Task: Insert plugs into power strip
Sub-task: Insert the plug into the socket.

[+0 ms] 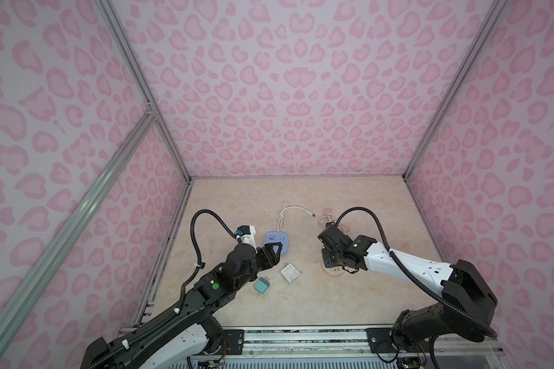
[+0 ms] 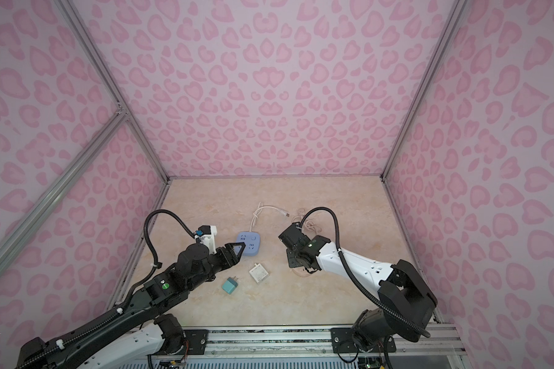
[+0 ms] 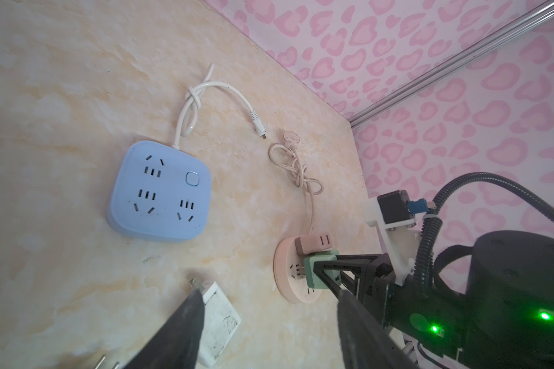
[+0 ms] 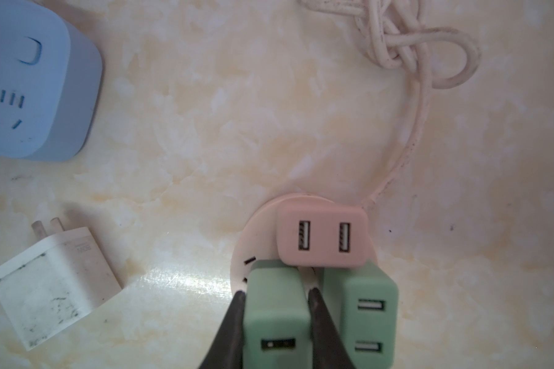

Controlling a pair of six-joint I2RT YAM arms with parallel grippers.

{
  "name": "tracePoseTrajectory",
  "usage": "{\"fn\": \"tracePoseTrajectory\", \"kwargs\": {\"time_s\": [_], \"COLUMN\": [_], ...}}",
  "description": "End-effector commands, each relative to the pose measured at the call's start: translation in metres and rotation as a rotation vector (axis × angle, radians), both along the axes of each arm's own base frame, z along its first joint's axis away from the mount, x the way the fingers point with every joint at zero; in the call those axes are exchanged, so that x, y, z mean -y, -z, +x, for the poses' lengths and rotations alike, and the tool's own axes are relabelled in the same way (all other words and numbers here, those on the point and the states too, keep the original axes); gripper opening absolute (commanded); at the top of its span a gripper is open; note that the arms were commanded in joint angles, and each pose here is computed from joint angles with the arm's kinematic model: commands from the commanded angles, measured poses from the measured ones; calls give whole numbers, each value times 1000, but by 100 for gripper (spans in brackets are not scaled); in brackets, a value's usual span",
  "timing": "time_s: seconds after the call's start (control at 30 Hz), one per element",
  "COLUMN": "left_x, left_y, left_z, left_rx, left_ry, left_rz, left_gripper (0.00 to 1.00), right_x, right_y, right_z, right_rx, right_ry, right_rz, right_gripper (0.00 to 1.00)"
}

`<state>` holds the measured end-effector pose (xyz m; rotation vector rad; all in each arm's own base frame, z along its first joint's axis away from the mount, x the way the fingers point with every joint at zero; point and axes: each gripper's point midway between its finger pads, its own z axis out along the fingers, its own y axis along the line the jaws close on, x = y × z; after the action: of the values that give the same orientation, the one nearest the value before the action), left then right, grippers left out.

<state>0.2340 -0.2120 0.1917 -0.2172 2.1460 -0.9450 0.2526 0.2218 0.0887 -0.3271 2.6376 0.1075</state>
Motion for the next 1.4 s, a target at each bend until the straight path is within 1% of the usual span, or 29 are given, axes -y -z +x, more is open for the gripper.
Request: {"fn": "tracePoseTrajectory", "kwargs": {"time_s": [0.0, 0.33, 0.57, 0.73, 0.93, 1.03, 1.13, 1.37], "left_x": [1, 1, 1, 0, 3, 2, 3, 2], "left_y": [-5, -2, 1, 3, 5, 6, 7, 9], "left_z": [4, 4, 4, 4, 4, 4, 4, 4], "left_rx": [21, 16, 12, 12, 7, 10, 8, 5], "left_ry": [-11, -12, -14, -12, -1, -6, -2, -4], "left_rz": [-17, -9, -5, 3, 3, -1, -2, 9], "left_gripper": [68, 68, 68, 68, 68, 68, 68, 68], "right_x": [3, 2, 8, 10, 15, 18, 20, 28], "right_y": [5, 10, 19, 25, 36, 44, 56, 66], "right_z": [2, -2, -4, -8, -12, -15, -18, -21], "right_rx": [0, -30, -58, -105, -164, -194, -233, -250], "right_ry": [12, 20, 41, 54, 52, 61, 70, 82], "right_rz": [-25, -21, -61, -71, -128, -129, -104, -146], "right_gripper": [0, 0, 0, 0, 0, 0, 0, 0]}}
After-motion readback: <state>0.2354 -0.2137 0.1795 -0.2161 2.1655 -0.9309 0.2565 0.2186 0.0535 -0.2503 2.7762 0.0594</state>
